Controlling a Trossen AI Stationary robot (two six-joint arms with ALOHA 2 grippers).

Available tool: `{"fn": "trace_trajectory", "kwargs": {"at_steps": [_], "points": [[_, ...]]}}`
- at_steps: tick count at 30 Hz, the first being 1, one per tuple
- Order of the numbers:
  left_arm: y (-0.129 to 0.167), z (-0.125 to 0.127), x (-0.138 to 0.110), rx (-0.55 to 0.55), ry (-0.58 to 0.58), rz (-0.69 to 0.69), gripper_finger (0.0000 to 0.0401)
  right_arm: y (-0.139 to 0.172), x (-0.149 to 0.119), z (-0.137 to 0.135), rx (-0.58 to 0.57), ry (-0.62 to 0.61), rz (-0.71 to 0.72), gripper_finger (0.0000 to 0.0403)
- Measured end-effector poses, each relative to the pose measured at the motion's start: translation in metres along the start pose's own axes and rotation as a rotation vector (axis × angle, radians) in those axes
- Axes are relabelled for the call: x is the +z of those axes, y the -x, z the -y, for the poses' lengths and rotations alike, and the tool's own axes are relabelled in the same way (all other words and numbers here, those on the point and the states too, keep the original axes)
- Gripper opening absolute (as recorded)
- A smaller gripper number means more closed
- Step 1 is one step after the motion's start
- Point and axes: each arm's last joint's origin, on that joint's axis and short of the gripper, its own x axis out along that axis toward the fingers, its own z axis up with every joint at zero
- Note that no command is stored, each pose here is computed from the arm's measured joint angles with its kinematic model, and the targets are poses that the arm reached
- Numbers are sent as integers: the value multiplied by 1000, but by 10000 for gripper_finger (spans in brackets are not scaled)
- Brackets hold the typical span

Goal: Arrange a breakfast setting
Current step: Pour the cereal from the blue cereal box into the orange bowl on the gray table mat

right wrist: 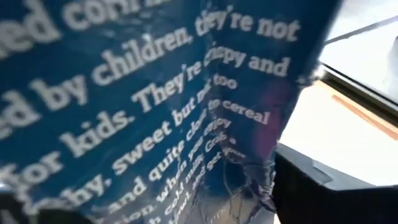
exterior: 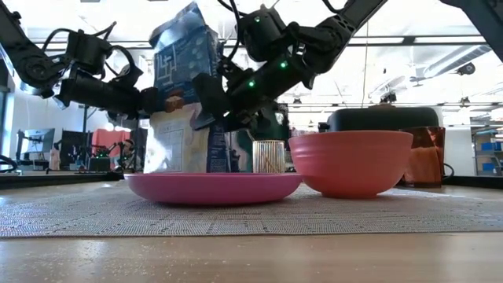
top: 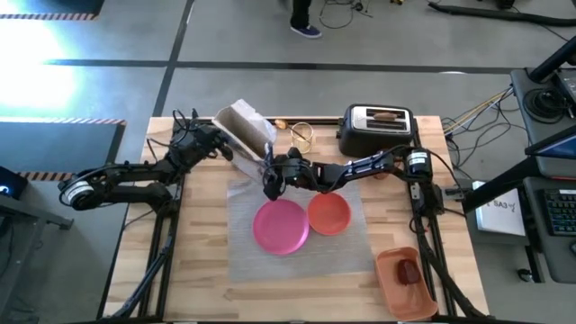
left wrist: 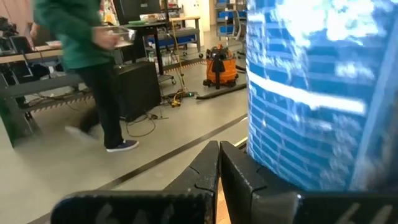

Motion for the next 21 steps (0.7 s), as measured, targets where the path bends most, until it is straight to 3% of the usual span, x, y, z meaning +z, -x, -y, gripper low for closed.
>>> {"fn": "trace_trajectory", "kwargs": {"at_steps": [7,21], "points": [[0,0,1,4,1,9,0,0,0,0,-2,29,2,162],[0,-1,3,28,-2,24,0,5,41,-7,-23,124,-116,152]]}}
